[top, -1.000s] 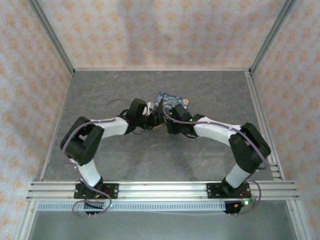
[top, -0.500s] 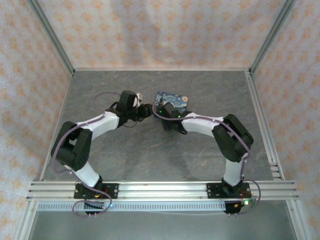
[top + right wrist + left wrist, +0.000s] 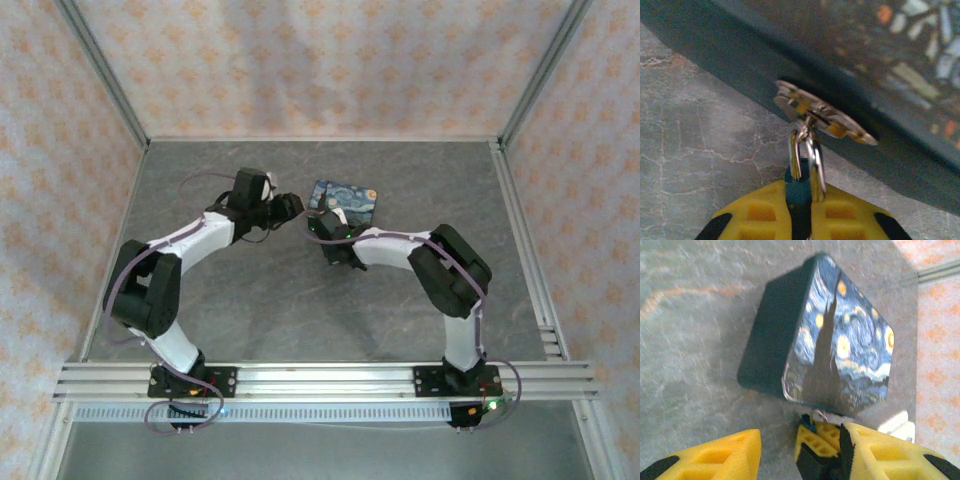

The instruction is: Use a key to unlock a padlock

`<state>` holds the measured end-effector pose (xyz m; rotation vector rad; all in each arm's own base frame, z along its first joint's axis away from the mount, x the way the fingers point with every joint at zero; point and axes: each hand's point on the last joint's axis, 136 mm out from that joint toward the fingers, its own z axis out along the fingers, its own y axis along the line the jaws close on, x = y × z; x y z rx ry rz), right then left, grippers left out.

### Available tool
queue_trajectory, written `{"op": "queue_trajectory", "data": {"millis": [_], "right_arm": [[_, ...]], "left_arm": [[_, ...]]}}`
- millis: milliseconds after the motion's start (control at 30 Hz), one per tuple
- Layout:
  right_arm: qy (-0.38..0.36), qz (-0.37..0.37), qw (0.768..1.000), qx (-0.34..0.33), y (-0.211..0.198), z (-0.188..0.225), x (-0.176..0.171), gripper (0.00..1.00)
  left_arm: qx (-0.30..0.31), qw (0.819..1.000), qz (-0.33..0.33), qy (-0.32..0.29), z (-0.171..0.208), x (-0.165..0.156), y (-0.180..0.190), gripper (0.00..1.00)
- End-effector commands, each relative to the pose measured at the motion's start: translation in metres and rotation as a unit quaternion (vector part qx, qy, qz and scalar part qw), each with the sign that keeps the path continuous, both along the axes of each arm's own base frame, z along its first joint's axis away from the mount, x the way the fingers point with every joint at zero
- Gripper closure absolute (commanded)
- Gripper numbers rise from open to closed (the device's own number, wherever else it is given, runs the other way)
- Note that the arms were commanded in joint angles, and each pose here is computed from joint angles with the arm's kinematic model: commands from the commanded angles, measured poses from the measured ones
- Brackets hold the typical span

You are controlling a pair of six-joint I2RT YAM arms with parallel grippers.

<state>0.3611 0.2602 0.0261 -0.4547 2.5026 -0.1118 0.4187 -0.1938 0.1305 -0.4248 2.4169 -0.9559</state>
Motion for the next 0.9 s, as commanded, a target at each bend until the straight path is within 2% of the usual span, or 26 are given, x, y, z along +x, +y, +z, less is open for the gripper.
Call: {"op": "queue_trajectory", "data": {"millis": [0,67,300,400,467,567,700,867], "right_arm": [[0.011,0.000,0.999,-0.032,-0.018,-0.007,-0.010,0.96],[0.011,0.010,0.999,-0.036,-0.020,-0.003,-0.013,1.00],[0.020,0.088,0.996,-0.023,-0.010,0.024,-0.028,1.00],[0.022,0.128,0.991,-0.031,-0.007,0.032,-0.034,1.00],[0.021,0.155,0.987,-0.030,-0.003,0.039,-0.037,1.00],[0.032,0.194,0.979,-0.050,0.000,0.044,-0.039,1.00],[0.031,0.235,0.968,-0.083,0.000,0.044,-0.037,1.00],[0.033,0.267,0.959,-0.094,0.005,0.043,-0.037,1.00]], "left_arm": [[0.041,0.999,0.022,0.008,-0.011,0.015,0.016,0.53],[0.047,0.999,0.027,0.009,-0.014,0.023,0.017,0.53],[0.086,0.995,0.051,0.027,-0.029,0.050,0.024,0.53],[0.099,0.993,0.054,0.032,-0.034,0.056,0.027,0.58],[0.106,0.992,0.053,0.049,-0.050,0.055,0.026,0.65],[0.100,0.992,0.056,0.056,-0.059,0.053,0.025,0.69],[0.086,0.994,0.040,0.060,-0.069,0.049,0.010,0.69],[0.086,0.994,0.028,0.062,-0.077,0.045,-0.005,0.70]]}}
